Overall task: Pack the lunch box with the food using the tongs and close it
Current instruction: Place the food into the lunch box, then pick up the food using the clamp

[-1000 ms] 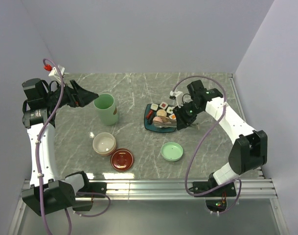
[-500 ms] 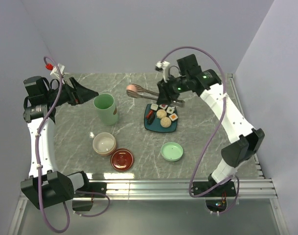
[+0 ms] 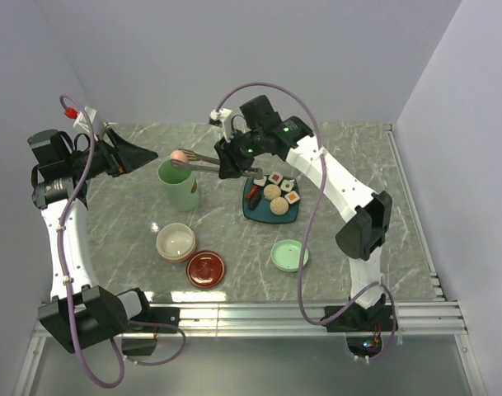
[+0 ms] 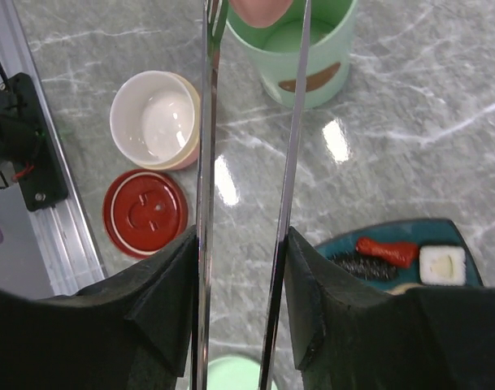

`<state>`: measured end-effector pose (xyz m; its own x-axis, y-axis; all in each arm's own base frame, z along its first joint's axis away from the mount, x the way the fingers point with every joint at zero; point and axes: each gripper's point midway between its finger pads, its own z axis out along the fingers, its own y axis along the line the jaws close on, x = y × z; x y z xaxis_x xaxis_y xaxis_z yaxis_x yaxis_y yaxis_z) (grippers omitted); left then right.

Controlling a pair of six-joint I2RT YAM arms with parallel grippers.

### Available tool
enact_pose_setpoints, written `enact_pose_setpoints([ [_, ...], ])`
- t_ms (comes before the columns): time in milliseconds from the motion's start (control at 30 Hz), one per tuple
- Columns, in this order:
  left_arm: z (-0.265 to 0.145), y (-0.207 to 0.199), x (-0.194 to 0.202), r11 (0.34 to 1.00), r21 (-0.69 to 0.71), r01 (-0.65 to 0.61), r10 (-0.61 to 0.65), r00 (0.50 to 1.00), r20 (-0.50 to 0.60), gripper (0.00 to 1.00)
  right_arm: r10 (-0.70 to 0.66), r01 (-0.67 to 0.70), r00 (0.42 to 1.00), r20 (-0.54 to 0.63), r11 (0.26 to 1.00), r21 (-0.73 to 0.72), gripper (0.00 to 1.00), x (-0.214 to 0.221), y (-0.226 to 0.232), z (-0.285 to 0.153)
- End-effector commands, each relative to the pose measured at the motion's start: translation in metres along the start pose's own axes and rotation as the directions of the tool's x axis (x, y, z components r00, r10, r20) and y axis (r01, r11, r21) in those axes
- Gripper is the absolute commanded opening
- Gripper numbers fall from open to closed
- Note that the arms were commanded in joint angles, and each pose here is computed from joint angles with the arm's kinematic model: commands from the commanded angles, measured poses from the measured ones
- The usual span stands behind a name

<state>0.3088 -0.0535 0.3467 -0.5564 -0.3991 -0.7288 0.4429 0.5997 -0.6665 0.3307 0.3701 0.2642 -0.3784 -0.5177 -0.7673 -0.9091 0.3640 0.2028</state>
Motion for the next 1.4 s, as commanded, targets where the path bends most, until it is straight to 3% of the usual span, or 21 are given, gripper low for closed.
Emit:
enact_pose_setpoints([
  [0, -0.006, -0.017, -0.007, 0.997, 0.047, -0.057, 0.056, 0.998, 0.015, 0.99, -0.046, 0.045, 0.994, 0.096, 0.999, 0.014, 0.50, -0.035, 0.007, 0.002],
  [200, -0.010, -0.018, -0.005, 0.996, 0.036, -0.080, 0.080, 0.997, 0.015, 0.99, -0.053, 0.051, 0.995, 0.082, 0.998, 0.025, 0.67, -0.036, 0.008, 0.023],
  [333, -0.012, -0.021, -0.005, 0.994, 0.037, -0.098, 0.098, 0.995, 0.017, 0.99, -0.063, 0.059, 0.993, 0.101, 0.997, 0.044, 0.70, -0.047, 0.010, 0.018],
  [500, -0.013, -0.025, -0.006, 0.991, 0.042, -0.125, 0.124, 0.992, 0.029, 0.99, -0.096, 0.083, 0.987, 0.125, 0.991, 0.103, 0.71, -0.052, 0.013, -0.020],
  [700, -0.013, -0.017, -0.003, 0.991, 0.014, -0.134, 0.134, 0.991, 0.017, 1.00, -0.088, 0.084, 0.996, 0.021, 0.984, 0.158, 0.70, -0.001, 0.006, -0.062],
  [900, -0.015, -0.015, -0.001, 0.985, -0.014, -0.170, 0.170, 0.985, 0.017, 0.99, 0.063, -0.045, 0.995, -0.081, 0.978, 0.206, 0.68, 0.085, -0.015, -0.104],
  [1067, -0.015, -0.016, 0.000, 0.985, -0.006, -0.171, 0.171, 0.985, 0.019, 0.99, 0.168, -0.127, 0.981, -0.096, 0.935, 0.330, 0.65, 0.146, -0.035, -0.145],
  [1367, -0.015, -0.017, 0.002, 0.985, 0.002, -0.174, 0.174, 0.985, 0.019, 0.99, 0.223, -0.127, 0.957, -0.183, 0.895, 0.427, 0.64, 0.216, -0.044, -0.157],
])
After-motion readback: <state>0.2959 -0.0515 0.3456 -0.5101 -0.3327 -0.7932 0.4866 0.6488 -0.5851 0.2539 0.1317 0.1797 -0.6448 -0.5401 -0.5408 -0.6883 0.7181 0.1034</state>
